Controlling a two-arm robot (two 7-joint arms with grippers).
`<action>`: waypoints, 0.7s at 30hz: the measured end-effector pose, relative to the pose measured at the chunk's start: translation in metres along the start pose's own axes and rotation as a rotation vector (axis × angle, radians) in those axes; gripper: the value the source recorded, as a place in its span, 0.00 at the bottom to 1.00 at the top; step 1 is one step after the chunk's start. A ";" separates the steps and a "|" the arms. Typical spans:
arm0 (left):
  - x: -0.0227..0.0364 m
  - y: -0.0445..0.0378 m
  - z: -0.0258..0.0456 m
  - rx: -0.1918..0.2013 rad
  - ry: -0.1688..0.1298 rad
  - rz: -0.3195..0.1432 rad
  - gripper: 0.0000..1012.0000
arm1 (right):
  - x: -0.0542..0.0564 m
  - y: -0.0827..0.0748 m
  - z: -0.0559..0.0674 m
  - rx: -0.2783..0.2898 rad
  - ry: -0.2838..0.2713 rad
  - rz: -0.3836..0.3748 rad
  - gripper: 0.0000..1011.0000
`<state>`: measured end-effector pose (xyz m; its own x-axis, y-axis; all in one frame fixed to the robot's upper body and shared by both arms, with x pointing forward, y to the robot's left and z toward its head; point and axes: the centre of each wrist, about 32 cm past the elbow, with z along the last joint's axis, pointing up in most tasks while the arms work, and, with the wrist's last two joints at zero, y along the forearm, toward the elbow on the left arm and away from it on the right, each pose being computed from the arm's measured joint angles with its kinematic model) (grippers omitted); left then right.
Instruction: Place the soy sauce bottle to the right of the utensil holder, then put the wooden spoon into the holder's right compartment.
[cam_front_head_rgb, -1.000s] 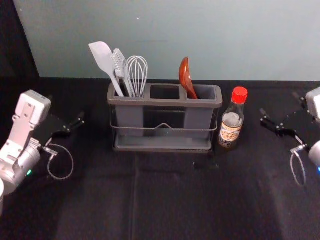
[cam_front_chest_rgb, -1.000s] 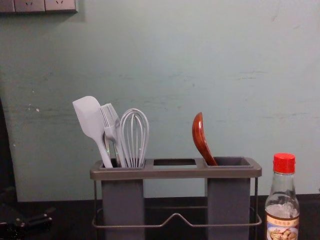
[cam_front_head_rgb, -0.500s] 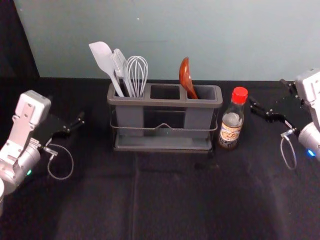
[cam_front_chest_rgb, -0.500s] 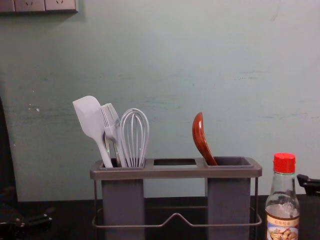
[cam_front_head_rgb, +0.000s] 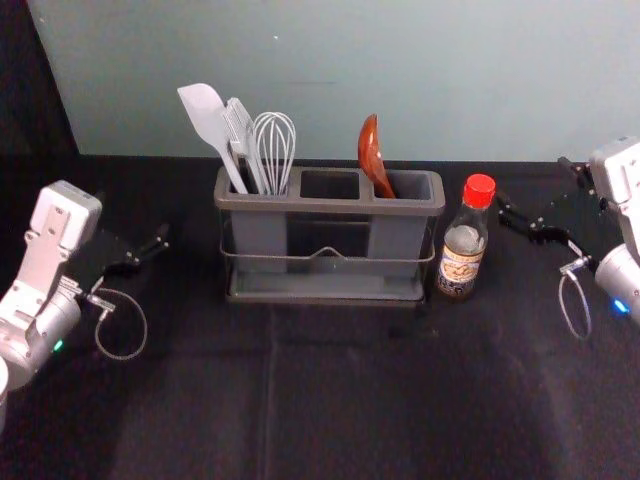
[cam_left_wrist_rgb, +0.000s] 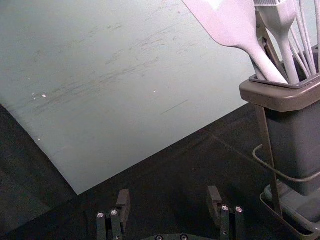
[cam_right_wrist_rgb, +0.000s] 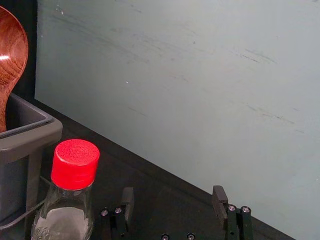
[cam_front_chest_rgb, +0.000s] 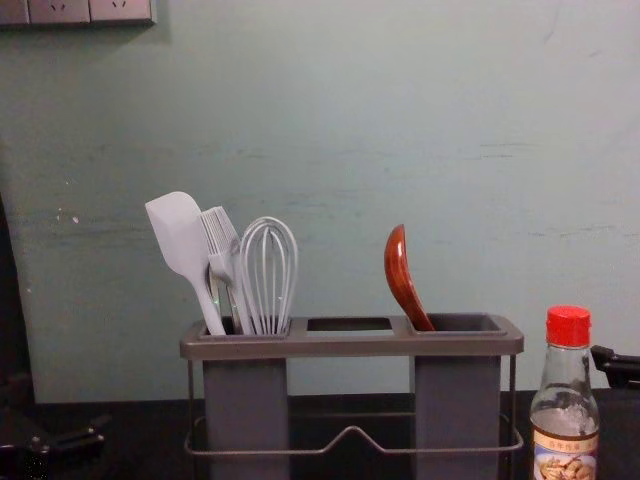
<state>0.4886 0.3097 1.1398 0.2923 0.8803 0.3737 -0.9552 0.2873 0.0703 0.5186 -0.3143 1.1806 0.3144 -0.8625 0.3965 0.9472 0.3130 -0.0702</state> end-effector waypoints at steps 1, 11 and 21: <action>0.0000 0.0000 0.0000 0.000 0.000 0.000 0.99 | 0.000 0.000 0.000 0.000 0.000 0.000 0.99; 0.0000 0.0000 0.0000 0.000 0.000 0.000 0.99 | 0.000 0.000 0.000 -0.001 -0.001 -0.001 0.99; 0.0000 0.0000 0.0000 0.000 0.000 0.000 0.99 | 0.001 0.000 0.000 -0.002 -0.002 -0.002 0.99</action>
<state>0.4886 0.3097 1.1398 0.2923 0.8803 0.3737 -0.9553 0.2873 0.0702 0.5190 -0.3150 1.1809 0.3124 -0.8625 0.3980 0.9479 0.3106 -0.0709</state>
